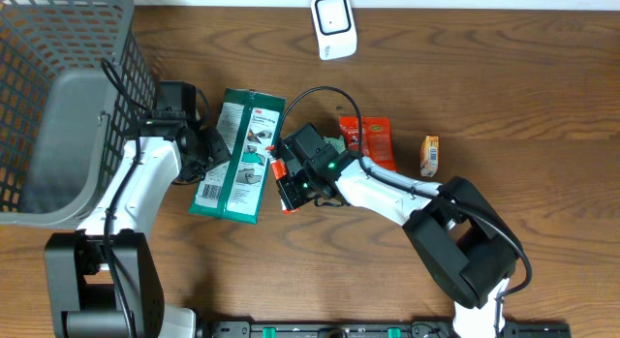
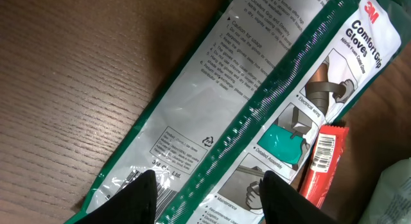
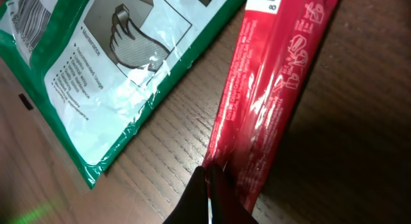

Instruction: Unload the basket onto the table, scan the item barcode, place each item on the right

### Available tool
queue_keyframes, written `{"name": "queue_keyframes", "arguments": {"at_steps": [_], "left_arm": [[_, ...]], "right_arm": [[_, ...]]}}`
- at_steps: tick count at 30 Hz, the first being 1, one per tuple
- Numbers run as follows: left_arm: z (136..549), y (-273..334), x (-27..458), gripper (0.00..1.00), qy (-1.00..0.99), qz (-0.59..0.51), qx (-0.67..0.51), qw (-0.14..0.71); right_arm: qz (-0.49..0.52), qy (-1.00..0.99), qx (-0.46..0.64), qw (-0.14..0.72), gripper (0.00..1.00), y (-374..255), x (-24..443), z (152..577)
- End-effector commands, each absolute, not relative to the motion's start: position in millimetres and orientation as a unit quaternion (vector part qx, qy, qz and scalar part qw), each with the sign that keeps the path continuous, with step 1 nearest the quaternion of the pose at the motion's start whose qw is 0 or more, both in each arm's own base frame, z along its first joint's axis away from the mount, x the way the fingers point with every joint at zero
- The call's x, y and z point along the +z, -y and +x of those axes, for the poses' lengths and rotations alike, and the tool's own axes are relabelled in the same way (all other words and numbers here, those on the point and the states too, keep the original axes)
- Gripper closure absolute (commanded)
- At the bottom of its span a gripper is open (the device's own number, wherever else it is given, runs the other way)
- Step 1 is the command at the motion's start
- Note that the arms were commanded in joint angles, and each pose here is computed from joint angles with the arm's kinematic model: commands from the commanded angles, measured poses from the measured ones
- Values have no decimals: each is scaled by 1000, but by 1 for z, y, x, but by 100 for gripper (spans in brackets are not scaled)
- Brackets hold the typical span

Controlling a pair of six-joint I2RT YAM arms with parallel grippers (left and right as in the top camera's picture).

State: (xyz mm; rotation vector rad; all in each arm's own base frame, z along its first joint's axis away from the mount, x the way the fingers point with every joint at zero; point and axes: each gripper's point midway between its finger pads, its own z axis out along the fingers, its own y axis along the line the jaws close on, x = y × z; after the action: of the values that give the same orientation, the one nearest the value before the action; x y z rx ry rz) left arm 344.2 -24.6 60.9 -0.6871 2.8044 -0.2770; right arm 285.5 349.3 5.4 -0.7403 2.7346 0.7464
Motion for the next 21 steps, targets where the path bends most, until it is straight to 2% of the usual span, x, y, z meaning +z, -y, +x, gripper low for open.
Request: {"name": "queue_keyframes", "arguments": {"at_steps": [1, 4, 7, 9, 11, 14, 17, 18, 21], "left_arm": [[340, 23, 55, 47, -960, -241, -91, 110], [340, 24, 56, 48, -960, -240, -94, 109], [340, 30, 56, 48, -961, -232, -109, 105], [341, 35, 57, 48, -966, -204, -113, 110], [344, 43, 58, 48, -970, -179, -114, 117], [346, 56, 59, 48, -972, -159, -118, 123], [348, 65, 60, 48, -975, -141, -106, 134], [349, 70, 59, 48, -977, -128, -95, 140], [347, 80, 60, 48, -979, -113, -96, 140]], "right_arm": [[-242, -924, 246, 162, 98, -350, 41, 306], [-232, -920, 244, 201, 95, -344, 69, 320], [-218, -925, 223, 216, 96, -331, 74, 329], [-206, -929, 216, 218, 93, -321, 75, 336], [-188, -932, 215, 225, 86, -306, 84, 346], [-169, -932, 218, 237, 71, -284, 105, 356], [-148, -935, 207, 247, 64, -250, 130, 359], [-143, -937, 197, 252, 55, -227, 146, 356], [-124, -942, 178, 256, 41, -195, 164, 350]]}}
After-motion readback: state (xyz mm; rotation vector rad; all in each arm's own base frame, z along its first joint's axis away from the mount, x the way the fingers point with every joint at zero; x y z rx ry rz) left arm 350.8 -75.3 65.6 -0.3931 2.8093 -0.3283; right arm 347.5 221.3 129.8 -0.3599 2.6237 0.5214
